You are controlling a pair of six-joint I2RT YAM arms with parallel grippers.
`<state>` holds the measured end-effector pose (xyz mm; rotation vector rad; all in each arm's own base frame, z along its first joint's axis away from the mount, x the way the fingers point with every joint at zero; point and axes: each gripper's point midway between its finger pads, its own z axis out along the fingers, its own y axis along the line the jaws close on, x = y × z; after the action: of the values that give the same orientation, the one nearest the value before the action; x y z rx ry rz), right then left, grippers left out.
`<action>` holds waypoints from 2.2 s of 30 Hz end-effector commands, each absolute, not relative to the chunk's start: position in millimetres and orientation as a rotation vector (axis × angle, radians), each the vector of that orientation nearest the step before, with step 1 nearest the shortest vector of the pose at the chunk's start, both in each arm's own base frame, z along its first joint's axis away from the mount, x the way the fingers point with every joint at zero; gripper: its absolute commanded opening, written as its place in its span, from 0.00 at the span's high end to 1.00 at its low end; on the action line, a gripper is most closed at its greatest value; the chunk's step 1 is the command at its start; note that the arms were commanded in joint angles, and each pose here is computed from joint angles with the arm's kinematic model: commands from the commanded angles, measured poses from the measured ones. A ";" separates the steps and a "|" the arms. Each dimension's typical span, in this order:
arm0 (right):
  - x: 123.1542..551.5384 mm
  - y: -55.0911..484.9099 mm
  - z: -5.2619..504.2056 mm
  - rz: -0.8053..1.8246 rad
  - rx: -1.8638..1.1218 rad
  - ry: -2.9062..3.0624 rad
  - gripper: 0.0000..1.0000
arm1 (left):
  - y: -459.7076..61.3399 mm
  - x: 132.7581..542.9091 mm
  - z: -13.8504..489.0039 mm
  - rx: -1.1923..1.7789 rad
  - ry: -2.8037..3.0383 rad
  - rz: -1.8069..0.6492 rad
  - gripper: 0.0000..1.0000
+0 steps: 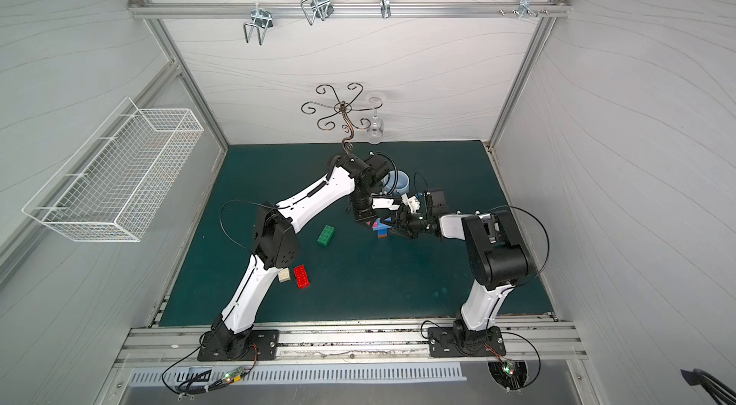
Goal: Assemble a spoon with lego
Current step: Assemble the lego brick with the lego brick.
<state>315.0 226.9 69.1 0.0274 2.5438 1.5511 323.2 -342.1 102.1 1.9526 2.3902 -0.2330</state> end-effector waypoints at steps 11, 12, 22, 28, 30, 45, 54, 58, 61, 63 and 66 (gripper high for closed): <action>314.4 222.9 54.3 1.522 0.088 2.600 0.37 | -342.4 299.4 78.1 2.155 2.397 -0.281 0.86; 314.9 223.1 54.6 1.520 0.084 2.599 0.37 | -341.6 300.0 75.6 2.162 2.396 -0.255 0.86; 314.6 221.1 49.8 1.503 0.107 2.621 0.40 | -348.4 311.5 92.3 2.122 2.323 -0.147 0.54; 314.6 221.7 48.8 1.506 0.108 2.623 0.40 | -350.7 316.3 108.6 2.080 2.288 -0.137 0.43; 315.2 221.6 49.7 1.505 0.104 2.620 0.40 | -351.6 317.4 113.1 2.069 2.278 -0.139 0.41; 314.3 221.8 49.3 1.505 0.103 2.623 0.40 | -342.3 336.9 153.1 1.903 2.254 -0.118 0.29; 313.5 222.9 54.0 1.522 0.084 2.607 0.35 | -309.5 358.3 171.1 1.726 2.250 -0.067 0.27; 313.3 223.4 56.2 1.526 0.076 2.600 0.34 | -301.3 361.6 173.9 1.646 2.270 -0.089 0.26; 313.5 223.5 59.7 1.527 0.067 2.590 0.34 | -291.8 362.7 171.8 1.555 2.337 -0.124 0.26; 312.2 223.8 63.6 1.533 0.059 2.585 0.34 | -284.8 359.5 167.6 1.502 2.367 -0.175 0.23; 311.8 223.5 68.7 1.535 0.050 2.573 0.33 | -271.1 352.7 154.3 1.437 2.397 -0.199 0.20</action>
<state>315.9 227.7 68.4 0.0305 2.5523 1.5573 349.0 -272.1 145.1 1.5468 2.4162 -0.1322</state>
